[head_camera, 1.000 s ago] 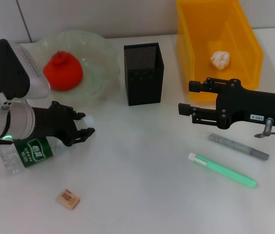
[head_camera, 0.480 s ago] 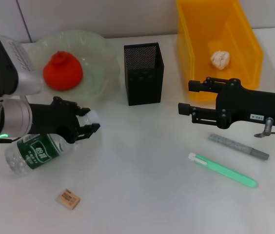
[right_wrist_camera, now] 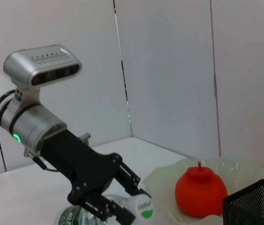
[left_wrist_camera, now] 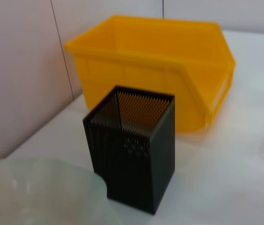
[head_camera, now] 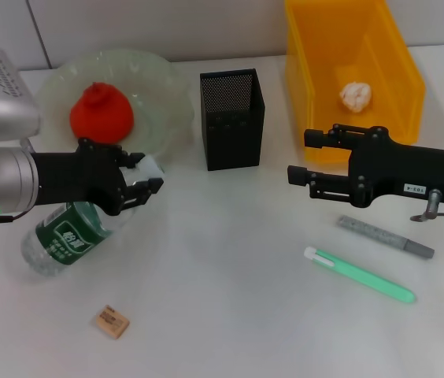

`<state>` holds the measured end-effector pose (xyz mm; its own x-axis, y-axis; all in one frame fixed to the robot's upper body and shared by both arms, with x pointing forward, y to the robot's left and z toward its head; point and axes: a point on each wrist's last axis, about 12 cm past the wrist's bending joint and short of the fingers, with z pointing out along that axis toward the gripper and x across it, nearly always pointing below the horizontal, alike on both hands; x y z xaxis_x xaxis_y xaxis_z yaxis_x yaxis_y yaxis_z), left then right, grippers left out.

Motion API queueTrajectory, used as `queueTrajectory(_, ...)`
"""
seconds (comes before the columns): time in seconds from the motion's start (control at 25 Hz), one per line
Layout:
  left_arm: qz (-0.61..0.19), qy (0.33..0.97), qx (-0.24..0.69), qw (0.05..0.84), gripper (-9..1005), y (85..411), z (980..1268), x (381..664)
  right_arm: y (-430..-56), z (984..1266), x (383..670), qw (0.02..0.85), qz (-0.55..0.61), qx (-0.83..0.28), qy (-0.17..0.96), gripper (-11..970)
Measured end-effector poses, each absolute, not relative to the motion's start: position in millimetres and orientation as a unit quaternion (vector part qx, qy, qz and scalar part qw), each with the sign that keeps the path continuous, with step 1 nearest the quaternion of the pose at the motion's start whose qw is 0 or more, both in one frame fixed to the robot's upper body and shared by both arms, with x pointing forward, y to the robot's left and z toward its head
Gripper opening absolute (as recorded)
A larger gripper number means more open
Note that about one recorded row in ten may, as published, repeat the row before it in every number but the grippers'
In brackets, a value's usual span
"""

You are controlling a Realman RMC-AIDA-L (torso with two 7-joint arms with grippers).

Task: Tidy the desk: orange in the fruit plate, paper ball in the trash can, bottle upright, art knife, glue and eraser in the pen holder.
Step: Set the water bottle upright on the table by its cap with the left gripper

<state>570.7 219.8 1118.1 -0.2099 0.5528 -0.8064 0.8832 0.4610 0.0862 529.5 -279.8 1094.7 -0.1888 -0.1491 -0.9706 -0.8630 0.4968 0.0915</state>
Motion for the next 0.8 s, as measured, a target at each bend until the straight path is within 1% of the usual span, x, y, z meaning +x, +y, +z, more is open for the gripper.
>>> queueTrajectory(0.8, -0.242, 0.726, 0.429, 0.48, 492, 235.8, 1131.0, 562.0, -279.6, 1097.2, 531.6, 0.526, 0.34, -0.366, 0.688, 690)
